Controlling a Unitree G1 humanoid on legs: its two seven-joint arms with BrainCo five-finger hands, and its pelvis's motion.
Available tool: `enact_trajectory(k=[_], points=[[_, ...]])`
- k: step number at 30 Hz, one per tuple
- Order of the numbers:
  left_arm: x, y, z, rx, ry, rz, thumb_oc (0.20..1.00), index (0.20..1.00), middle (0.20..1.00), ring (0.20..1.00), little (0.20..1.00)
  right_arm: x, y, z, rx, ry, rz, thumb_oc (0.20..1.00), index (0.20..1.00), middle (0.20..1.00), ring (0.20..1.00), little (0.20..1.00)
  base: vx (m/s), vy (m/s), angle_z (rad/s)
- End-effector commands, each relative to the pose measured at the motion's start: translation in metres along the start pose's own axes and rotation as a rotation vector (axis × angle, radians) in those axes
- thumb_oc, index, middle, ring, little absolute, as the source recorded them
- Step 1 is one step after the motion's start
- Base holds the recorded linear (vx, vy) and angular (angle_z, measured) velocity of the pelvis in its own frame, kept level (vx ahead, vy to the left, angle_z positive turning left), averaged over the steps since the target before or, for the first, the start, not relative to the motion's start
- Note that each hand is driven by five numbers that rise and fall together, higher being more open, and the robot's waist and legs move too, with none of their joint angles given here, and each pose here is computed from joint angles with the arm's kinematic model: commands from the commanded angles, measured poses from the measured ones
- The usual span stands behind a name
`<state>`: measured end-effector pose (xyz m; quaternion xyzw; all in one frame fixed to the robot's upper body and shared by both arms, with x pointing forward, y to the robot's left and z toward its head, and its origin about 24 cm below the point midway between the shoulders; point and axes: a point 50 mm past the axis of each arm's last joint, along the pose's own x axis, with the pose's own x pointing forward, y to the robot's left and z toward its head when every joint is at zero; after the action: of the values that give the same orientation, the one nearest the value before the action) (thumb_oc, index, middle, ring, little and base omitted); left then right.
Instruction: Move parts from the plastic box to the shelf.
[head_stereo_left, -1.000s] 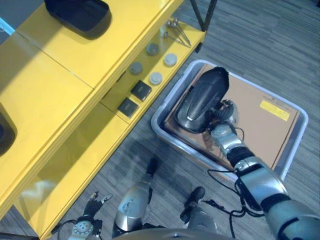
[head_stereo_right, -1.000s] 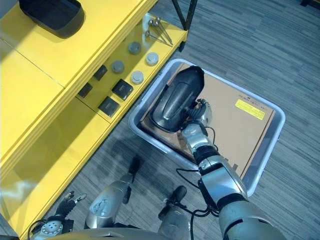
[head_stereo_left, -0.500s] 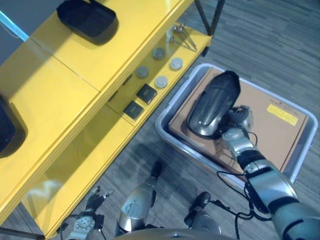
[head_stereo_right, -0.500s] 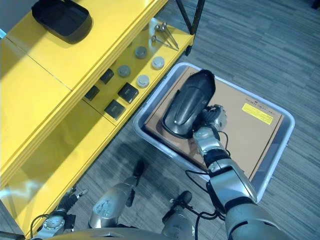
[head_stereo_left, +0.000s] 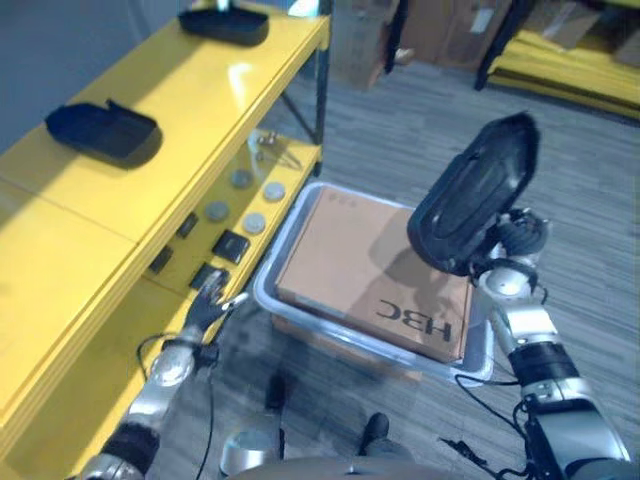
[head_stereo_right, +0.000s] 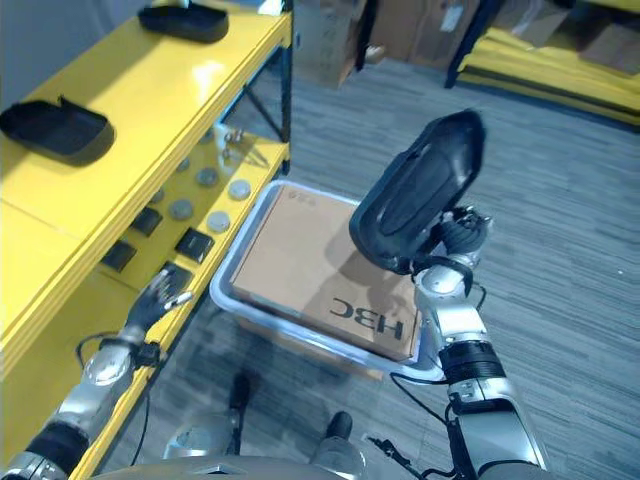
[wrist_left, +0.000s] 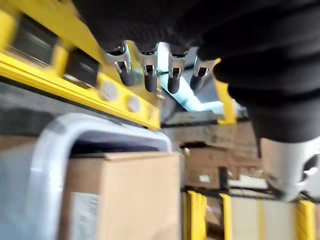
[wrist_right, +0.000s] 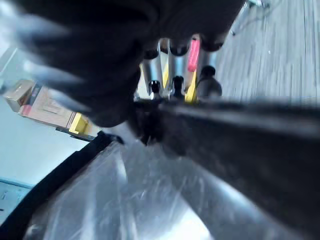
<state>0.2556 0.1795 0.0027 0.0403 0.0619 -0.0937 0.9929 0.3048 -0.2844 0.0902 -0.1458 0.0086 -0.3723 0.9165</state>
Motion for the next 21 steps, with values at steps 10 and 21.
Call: enact_trajectory(k=[10, 21], points=[[0.061, -0.094, 0.053, -0.226, 0.116, -0.368, 1.000, 1.000, 1.000, 1.000, 1.000, -0.034, 0.075, 0.015, -0.255, -0.194, 0.429, 0.200, 0.200, 0.200, 0.200, 0.200, 0.07, -0.029, -0.14], [0.071, -0.103, 0.036, -0.170, 0.311, -0.311, 1.000, 1.000, 1.000, 1.000, 1.000, -0.052, 0.096, 0.006, -0.292, -0.187, 0.537, 0.200, 0.200, 0.200, 0.200, 0.200, 0.04, -0.012, -0.11]])
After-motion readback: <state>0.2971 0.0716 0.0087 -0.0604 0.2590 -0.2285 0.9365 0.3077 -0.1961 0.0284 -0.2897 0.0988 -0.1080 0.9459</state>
